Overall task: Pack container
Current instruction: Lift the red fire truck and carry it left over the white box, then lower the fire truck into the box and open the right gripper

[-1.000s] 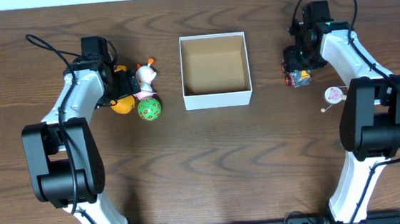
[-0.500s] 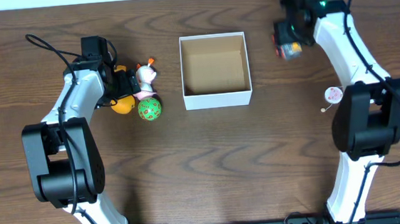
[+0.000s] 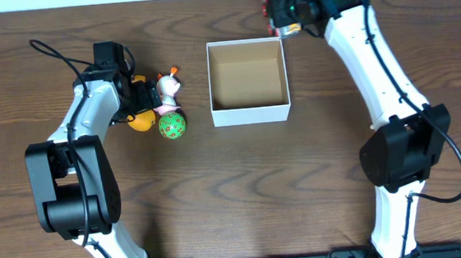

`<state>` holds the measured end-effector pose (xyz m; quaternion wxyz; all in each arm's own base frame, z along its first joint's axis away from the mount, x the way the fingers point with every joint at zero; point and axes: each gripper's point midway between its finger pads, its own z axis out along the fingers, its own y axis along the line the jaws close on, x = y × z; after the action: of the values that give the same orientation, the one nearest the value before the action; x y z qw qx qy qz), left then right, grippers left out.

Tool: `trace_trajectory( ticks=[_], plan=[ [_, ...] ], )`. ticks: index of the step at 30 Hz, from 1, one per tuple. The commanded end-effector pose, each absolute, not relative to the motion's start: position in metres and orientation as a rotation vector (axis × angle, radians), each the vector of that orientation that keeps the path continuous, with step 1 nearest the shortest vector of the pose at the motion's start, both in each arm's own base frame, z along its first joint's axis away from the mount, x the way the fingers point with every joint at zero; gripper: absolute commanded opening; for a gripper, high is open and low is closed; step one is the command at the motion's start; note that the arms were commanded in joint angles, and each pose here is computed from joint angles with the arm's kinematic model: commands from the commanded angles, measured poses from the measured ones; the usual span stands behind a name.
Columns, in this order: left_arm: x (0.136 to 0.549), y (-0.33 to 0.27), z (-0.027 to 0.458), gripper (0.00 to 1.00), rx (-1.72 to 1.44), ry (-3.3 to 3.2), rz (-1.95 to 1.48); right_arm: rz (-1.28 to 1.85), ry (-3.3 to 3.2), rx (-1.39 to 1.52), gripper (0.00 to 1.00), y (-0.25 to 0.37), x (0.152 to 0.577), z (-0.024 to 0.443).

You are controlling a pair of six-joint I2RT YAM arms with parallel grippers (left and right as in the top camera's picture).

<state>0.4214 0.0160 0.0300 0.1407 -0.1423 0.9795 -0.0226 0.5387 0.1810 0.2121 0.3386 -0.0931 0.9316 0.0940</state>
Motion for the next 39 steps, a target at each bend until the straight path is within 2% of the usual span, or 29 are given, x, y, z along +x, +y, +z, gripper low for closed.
trace_trajectory(
  ticks=[1, 7, 12, 24, 39],
  plan=[
    [0.422, 0.016, 0.028, 0.98, -0.403, 2.836, -0.062, 0.324, 2.424, -0.18, 0.28, 0.209, 0.528, 0.223],
    [0.422, 0.016, 0.028, 0.98, -0.403, 2.836, -0.062, 0.295, 2.42, -0.216, 0.31, 0.238, 0.515, 0.222],
    [0.422, 0.016, 0.028, 0.98, -0.403, 2.836, -0.062, 0.172, 2.45, -0.132, 0.31, 0.232, 0.508, 0.214],
    [0.422, 0.016, 0.028, 0.98, -0.403, 2.836, -0.062, 0.126, 2.603, 0.0, 0.31, 0.226, 0.496, 0.165],
    [0.422, 0.017, 0.028, 0.98, -0.403, 2.836, -0.061, 0.037, 2.746, 0.001, 0.31, 0.223, 0.481, 0.115]
  ],
)
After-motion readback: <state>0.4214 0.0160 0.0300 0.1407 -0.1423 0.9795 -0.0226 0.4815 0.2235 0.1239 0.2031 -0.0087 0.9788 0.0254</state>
